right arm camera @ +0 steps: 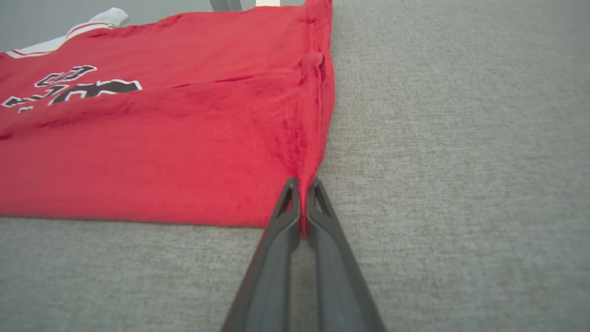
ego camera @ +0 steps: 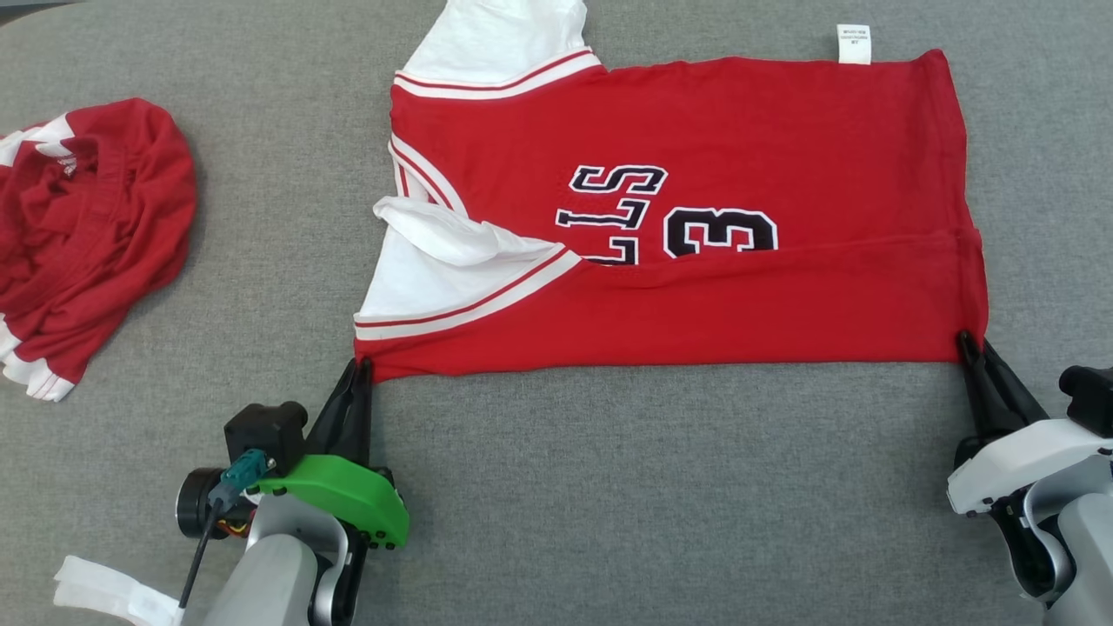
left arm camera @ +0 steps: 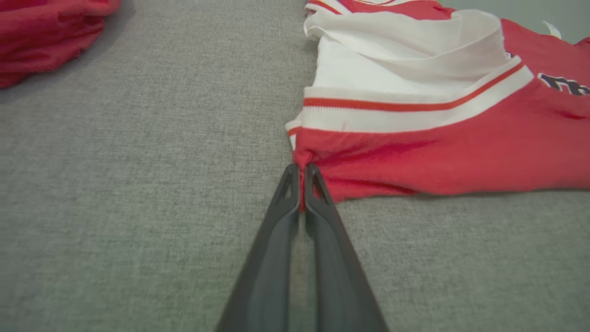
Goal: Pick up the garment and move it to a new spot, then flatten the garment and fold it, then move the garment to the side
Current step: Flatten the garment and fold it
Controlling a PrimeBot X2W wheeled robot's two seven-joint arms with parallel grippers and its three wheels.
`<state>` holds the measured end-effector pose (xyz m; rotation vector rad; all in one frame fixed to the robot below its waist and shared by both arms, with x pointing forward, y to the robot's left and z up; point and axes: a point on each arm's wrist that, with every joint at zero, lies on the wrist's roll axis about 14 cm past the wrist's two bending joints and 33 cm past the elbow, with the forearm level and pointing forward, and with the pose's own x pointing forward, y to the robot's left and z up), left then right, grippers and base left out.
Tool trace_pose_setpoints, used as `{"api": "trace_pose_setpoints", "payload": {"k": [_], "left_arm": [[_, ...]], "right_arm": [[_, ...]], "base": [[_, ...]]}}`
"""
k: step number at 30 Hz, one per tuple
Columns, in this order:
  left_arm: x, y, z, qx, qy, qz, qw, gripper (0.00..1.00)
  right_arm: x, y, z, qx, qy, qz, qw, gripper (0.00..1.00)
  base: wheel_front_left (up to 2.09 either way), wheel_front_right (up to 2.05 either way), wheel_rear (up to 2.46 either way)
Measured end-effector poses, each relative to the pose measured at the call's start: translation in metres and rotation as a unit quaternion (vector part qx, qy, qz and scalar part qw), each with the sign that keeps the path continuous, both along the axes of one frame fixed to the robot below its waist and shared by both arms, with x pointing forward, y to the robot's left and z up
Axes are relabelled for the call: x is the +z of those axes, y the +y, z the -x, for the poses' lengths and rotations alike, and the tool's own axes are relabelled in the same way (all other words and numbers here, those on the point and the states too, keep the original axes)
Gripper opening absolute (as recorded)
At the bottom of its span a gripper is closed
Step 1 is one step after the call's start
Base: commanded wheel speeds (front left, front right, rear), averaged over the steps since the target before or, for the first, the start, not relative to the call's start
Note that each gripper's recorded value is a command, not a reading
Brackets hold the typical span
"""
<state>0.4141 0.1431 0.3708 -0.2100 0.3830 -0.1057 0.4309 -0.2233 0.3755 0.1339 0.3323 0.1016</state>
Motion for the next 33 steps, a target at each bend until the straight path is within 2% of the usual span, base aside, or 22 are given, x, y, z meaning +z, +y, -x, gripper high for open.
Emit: {"api": "trace_pose_setpoints", "payload": {"k": [16, 27, 33], "left_arm": [[0.016, 0.005, 0.034, 0.004, -0.006, 0.003, 1.0, 0.0], [0.022, 0.001, 0.068, 0.006, 0.003, 0.013, 1.0, 0.0], [0.024, -0.002, 0.09, 0.003, 0.015, 0.018, 1.0, 0.0]], "right_arm": [[0.014, -0.006, 0.018, 0.013, -0.007, -0.001, 1.0, 0.0], [0.023, -0.014, 0.047, 0.013, -0.009, 0.001, 1.0, 0.0], [0.02, -0.019, 0.077, -0.002, 0.003, 0.001, 1.0, 0.0]], "base": [[0.0, 0.0, 0.0], [0.0, 0.0, 0.0], [0.0, 0.0, 0.0]]}}
